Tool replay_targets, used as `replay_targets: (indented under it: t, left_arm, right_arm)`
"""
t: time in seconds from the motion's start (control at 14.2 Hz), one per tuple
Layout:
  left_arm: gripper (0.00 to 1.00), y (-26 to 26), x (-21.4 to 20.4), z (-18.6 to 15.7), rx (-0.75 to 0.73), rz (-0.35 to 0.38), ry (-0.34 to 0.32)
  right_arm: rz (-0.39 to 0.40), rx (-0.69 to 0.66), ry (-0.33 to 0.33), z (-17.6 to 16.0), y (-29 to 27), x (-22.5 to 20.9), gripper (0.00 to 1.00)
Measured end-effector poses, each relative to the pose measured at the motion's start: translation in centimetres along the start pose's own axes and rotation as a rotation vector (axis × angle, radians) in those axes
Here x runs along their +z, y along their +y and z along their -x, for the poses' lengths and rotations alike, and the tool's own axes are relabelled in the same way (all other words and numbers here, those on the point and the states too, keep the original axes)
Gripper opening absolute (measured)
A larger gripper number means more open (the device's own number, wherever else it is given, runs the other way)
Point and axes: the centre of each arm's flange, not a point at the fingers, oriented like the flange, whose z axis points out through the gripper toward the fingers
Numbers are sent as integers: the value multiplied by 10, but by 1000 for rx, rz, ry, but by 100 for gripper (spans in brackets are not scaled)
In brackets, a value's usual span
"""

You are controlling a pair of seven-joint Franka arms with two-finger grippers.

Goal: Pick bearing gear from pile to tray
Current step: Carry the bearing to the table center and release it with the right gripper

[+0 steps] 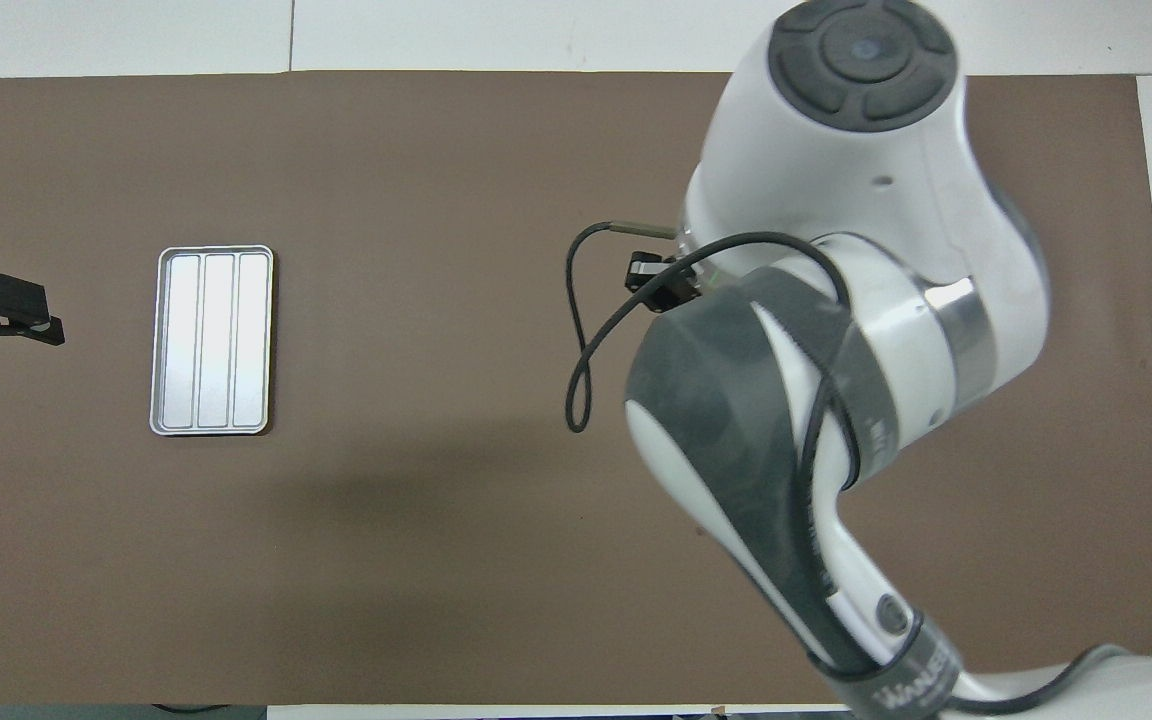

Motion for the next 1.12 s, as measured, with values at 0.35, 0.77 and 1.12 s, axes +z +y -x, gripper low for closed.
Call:
replay_targets:
  t: [0.35, 0.77, 1.12]
  left_arm:
    - [100, 0, 0, 0, 0, 0, 0]
    - [100, 0, 0, 0, 0, 0, 0]
    - [100, 0, 0, 0, 0, 0, 0]
  right_arm:
    - [-95, 192, 29, 76, -88, 27, 25]
    - [-133, 274, 31, 84, -127, 135, 25]
    - [-134, 286, 71, 98, -155, 224, 25]
